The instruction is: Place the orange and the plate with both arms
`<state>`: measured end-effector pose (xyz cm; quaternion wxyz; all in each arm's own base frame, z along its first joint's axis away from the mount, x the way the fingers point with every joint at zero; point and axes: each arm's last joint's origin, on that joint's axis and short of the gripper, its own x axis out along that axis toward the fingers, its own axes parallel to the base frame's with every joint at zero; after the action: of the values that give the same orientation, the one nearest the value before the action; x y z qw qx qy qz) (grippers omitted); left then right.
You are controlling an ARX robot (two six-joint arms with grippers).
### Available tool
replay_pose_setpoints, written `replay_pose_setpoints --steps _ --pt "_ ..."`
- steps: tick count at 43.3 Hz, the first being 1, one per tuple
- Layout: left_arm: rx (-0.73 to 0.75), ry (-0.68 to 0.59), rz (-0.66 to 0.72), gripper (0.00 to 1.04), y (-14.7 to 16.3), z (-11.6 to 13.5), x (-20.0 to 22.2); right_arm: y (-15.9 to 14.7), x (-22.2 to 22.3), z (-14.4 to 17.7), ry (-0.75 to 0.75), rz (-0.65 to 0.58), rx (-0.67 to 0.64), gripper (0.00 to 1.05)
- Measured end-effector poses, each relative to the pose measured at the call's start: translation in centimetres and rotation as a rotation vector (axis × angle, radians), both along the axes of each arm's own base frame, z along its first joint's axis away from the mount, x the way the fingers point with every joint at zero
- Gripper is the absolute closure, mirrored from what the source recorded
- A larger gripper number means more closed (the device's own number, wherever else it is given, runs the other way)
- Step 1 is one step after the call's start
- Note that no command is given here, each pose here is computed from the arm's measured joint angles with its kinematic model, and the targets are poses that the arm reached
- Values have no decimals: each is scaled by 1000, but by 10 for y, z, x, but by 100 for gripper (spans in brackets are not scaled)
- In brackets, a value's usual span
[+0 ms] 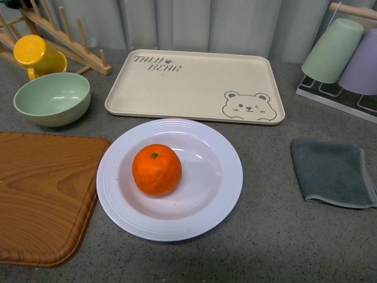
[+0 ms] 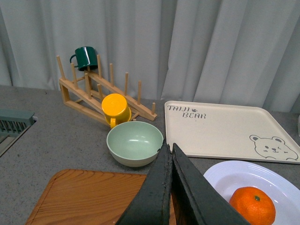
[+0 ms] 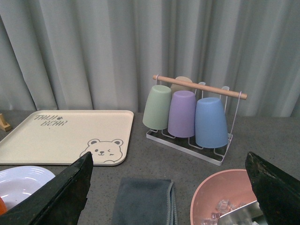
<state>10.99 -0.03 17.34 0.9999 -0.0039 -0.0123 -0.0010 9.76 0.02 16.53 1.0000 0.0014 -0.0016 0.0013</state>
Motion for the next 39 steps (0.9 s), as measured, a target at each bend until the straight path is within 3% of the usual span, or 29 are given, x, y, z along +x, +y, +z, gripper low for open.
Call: replay_pose_setpoints --steps 23,29,34,39 --pt "0 10 0 100 0 -4 -13 0 0 0 0 0 0 9" --pt "0 8 0 78 0 -3 -13 2 7 -2 151 -66 -75 9" --pt "0 8 0 58 0 -3 -13 9 25 -3 231 35 -67 9" --pt "0 8 0 37 0 -3 -13 16 58 -7 356 160 43 9"
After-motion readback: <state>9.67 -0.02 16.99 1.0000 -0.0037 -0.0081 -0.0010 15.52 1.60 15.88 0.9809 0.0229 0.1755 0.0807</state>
